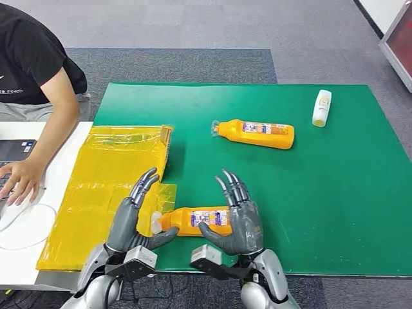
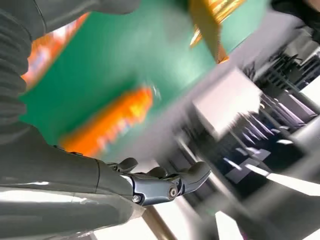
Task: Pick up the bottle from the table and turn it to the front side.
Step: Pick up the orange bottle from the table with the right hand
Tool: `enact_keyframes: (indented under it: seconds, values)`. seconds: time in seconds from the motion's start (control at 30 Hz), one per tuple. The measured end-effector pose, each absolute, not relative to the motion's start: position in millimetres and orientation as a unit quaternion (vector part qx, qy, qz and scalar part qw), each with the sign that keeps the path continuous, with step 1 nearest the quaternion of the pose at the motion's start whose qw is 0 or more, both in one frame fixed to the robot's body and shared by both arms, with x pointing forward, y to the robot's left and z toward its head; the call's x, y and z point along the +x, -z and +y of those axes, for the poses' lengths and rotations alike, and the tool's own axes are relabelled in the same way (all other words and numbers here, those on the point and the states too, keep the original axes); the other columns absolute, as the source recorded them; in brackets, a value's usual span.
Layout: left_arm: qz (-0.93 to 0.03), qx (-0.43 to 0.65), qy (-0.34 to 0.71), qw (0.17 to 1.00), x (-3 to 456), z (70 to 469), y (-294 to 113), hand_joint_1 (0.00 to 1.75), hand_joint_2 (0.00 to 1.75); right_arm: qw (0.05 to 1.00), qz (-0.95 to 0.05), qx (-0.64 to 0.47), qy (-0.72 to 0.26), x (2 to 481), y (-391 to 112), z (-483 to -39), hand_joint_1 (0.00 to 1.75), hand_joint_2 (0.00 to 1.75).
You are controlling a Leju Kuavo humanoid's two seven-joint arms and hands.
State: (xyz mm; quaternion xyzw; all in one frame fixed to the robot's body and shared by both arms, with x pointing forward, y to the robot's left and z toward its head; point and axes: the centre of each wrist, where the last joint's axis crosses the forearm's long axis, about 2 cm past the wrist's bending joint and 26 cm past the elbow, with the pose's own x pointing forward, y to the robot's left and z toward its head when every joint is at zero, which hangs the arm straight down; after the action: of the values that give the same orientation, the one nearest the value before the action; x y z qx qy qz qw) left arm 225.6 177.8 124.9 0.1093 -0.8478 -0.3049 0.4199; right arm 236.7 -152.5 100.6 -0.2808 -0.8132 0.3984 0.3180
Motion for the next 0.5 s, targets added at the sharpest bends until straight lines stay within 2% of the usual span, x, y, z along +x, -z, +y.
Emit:
enact_keyframes:
  seconds: [0.3, 0.5]
  values:
    - [-0.847, 0.106, 0.312, 0.417, 236, 174, -126, 0.0, 1.75, 0.289, -0.746, -0.272, -0.535, 250, -78, -156, 0.0, 1.75]
    - [-0.848, 0.098, 0.315, 0.414, 236, 172, -125, 0.0, 1.75, 0.29, -0.712, -0.257, -0.586, 260, -72, -161, 0.0, 1.75]
